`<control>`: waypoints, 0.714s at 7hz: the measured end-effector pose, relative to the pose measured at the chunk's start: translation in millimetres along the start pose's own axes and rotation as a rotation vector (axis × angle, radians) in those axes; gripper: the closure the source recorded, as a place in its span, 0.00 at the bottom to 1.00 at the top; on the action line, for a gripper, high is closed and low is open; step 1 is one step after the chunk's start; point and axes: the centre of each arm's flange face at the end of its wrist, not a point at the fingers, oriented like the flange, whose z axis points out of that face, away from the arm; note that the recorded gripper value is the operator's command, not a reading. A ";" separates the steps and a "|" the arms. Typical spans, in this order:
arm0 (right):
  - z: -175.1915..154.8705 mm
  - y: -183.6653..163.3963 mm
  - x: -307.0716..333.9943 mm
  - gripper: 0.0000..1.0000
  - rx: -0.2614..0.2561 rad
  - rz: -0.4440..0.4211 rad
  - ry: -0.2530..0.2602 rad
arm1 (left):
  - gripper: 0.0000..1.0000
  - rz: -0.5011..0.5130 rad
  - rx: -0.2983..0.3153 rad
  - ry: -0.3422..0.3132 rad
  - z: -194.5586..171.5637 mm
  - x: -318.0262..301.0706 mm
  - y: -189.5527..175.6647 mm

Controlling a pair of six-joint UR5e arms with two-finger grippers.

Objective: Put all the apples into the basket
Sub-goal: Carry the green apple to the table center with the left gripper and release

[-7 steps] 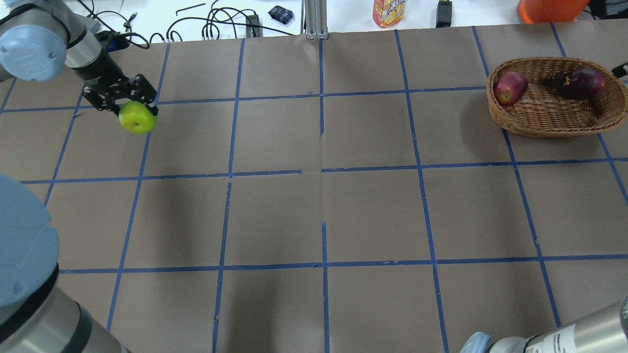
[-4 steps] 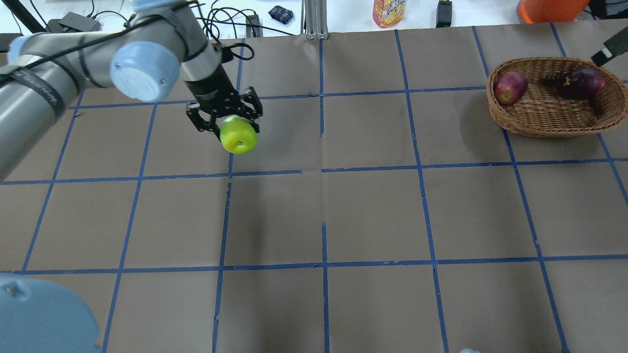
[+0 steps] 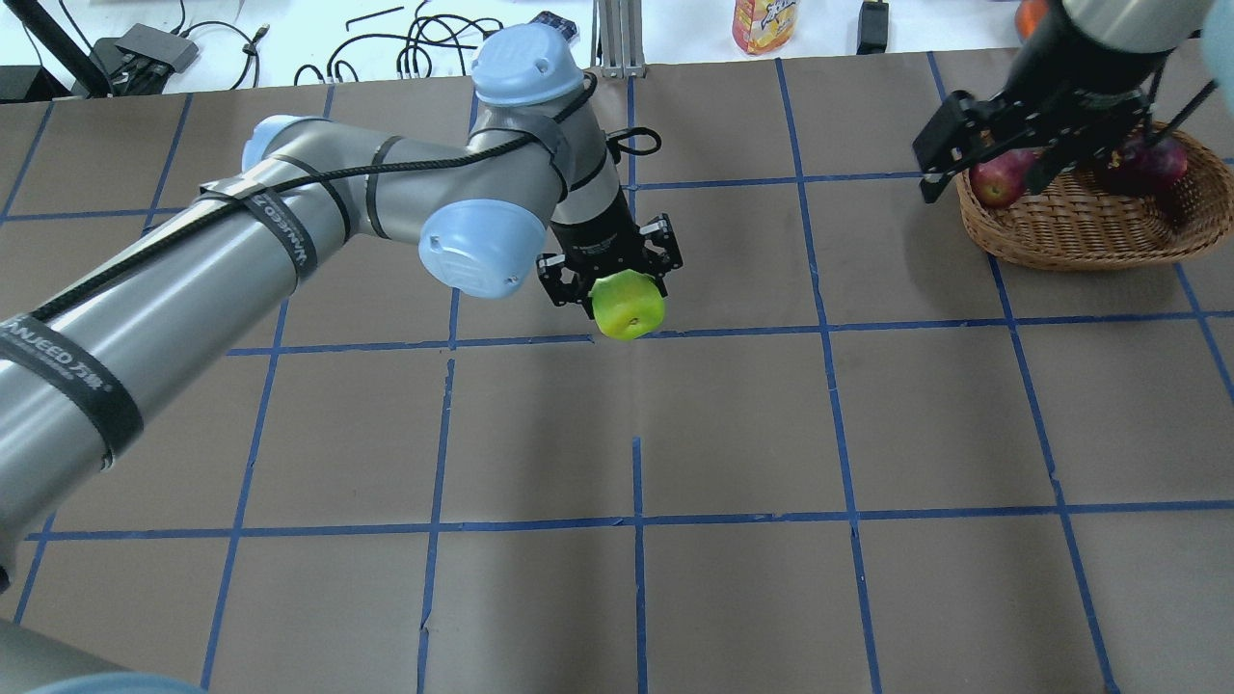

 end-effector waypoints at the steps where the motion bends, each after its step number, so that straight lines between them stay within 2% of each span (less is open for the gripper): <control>1: 21.5 8.6 -34.2 0.00 0.012 0.057 0.073 | 0.07 0.001 0.011 0.006 19.0 12.1 8.4; 2: 41.9 13.8 -54.3 0.00 0.056 0.096 0.102 | 0.00 0.006 0.010 -0.008 36.5 15.4 15.7; 3: 56.2 16.7 -62.3 0.00 0.086 0.110 0.109 | 0.00 0.015 0.010 -0.023 47.6 13.3 21.2; 5: 72.1 16.6 -65.9 0.00 0.085 0.116 0.111 | 0.00 0.037 0.040 -0.014 36.2 0.6 8.9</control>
